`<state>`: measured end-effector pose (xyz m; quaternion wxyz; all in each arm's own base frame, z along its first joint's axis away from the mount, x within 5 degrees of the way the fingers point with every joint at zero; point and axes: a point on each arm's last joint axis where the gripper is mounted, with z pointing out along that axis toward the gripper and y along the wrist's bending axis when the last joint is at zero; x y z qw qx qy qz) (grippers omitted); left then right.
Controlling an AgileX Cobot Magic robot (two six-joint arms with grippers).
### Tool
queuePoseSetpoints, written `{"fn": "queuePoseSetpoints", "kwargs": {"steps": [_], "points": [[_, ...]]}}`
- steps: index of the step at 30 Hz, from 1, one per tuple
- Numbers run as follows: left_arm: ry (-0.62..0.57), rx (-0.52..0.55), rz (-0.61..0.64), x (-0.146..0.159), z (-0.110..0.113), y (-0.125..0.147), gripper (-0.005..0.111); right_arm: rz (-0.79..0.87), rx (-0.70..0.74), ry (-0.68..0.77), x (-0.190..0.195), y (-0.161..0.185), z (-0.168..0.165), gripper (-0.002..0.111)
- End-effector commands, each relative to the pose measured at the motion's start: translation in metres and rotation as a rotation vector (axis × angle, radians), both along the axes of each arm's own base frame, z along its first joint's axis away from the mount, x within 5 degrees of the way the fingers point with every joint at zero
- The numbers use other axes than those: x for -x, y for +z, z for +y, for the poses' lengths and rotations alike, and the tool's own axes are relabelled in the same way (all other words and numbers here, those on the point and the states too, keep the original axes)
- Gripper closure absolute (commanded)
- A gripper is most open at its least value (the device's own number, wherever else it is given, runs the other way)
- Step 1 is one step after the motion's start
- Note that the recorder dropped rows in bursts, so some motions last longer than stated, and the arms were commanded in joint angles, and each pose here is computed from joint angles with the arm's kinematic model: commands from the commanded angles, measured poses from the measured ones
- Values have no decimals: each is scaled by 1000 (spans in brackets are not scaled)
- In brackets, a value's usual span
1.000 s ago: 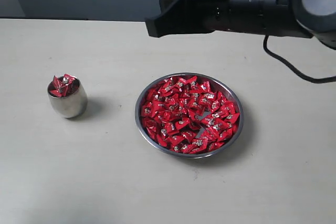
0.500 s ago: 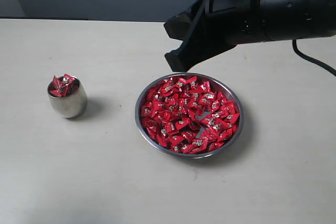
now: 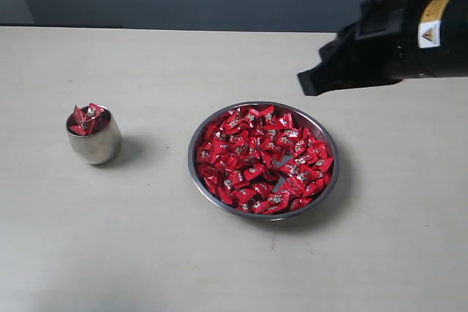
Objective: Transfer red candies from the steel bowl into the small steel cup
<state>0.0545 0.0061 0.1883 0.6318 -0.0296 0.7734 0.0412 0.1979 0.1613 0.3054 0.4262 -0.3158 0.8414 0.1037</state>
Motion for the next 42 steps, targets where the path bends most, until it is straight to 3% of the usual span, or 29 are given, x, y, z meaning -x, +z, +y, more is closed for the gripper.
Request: {"fn": "queuePoseSetpoints", "kwargs": {"steps": [1, 10, 16, 28, 42], "points": [[-6, 1, -3, 0, 0, -1, 106, -32, -32, -137, 1, -5, -41, 109], [-6, 1, -3, 0, 0, -1, 106, -86, -58, -414, 34, -19, -118, 109], [-6, 1, -3, 0, 0, -1, 106, -120, -85, -545, 64, -35, -146, 109], [-6, 1, -3, 0, 0, -1, 106, -230, -150, -677, 105, -73, -164, 109], [-6, 1, -3, 0, 0, -1, 106, -368, -204, -657, 128, -106, -163, 109]]}}
